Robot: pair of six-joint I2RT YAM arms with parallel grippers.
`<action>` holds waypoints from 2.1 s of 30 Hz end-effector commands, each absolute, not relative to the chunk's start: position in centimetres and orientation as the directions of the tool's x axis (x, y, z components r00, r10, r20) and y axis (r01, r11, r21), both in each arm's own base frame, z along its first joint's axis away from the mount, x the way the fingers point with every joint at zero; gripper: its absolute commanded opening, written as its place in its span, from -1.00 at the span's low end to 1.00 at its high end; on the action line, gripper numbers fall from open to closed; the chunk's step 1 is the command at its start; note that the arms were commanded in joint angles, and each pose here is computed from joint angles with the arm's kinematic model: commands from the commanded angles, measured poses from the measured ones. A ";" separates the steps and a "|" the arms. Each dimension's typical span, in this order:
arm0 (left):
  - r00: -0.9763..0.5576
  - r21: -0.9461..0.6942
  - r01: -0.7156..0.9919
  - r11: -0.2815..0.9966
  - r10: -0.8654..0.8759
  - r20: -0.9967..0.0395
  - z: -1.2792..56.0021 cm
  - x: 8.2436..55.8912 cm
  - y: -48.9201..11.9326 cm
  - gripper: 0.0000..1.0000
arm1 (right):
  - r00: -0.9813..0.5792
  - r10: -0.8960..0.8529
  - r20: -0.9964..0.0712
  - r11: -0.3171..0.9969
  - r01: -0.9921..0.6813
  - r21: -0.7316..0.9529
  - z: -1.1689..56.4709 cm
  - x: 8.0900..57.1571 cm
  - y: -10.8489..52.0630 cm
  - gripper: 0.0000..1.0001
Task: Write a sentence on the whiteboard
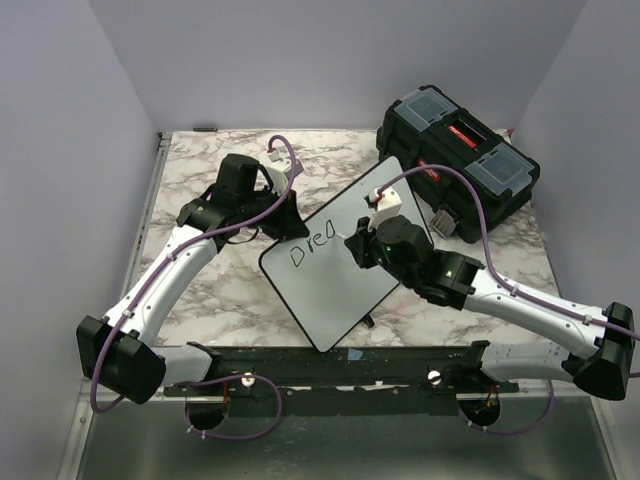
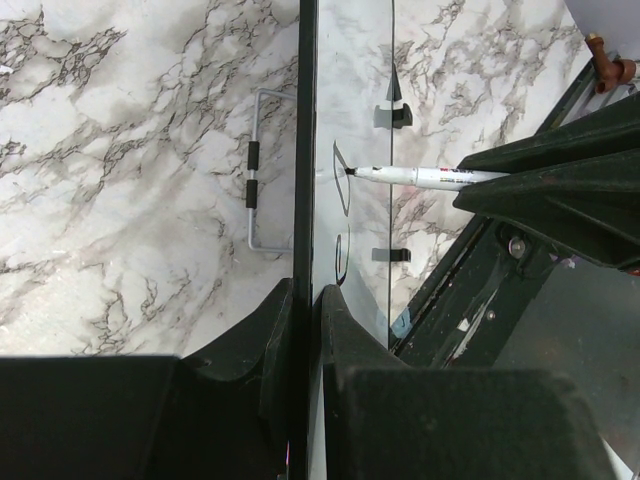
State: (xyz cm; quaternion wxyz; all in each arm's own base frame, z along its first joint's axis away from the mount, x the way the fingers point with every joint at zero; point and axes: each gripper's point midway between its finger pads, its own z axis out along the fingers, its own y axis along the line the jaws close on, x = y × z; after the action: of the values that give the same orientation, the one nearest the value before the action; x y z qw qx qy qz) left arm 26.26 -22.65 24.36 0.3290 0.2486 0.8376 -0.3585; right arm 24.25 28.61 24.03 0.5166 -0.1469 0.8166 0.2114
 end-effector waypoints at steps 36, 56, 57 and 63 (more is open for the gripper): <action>-0.523 -0.317 0.710 0.629 0.170 -0.835 27.0 28.0 -22.3 -1.00 | -0.326 0.008 -0.945 0.903 -0.403 0.146 28.5 25.3 25.9 -0.99; -0.519 -0.317 0.714 0.624 0.168 -0.838 27.1 27.8 -22.4 -1.00 | -0.340 0.039 -0.940 0.905 -0.387 0.177 28.8 24.3 24.4 -0.99; -0.520 -0.318 0.714 0.624 0.168 -0.837 27.1 27.7 -22.4 -1.00 | -0.337 0.046 -0.940 0.906 -0.383 0.181 29.0 24.2 24.1 -0.99; -0.516 -0.315 0.714 0.625 0.167 -0.840 27.2 27.5 -22.3 -1.00 | -0.335 0.070 -0.939 0.903 -0.379 0.203 28.6 23.6 23.2 -0.99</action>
State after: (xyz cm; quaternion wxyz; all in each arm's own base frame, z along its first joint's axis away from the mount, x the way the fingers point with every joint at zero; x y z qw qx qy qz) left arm 25.95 -22.85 24.80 0.3337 0.2531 0.8328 -0.3619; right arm 23.76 24.11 29.49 0.5719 -0.1085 0.7873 0.2034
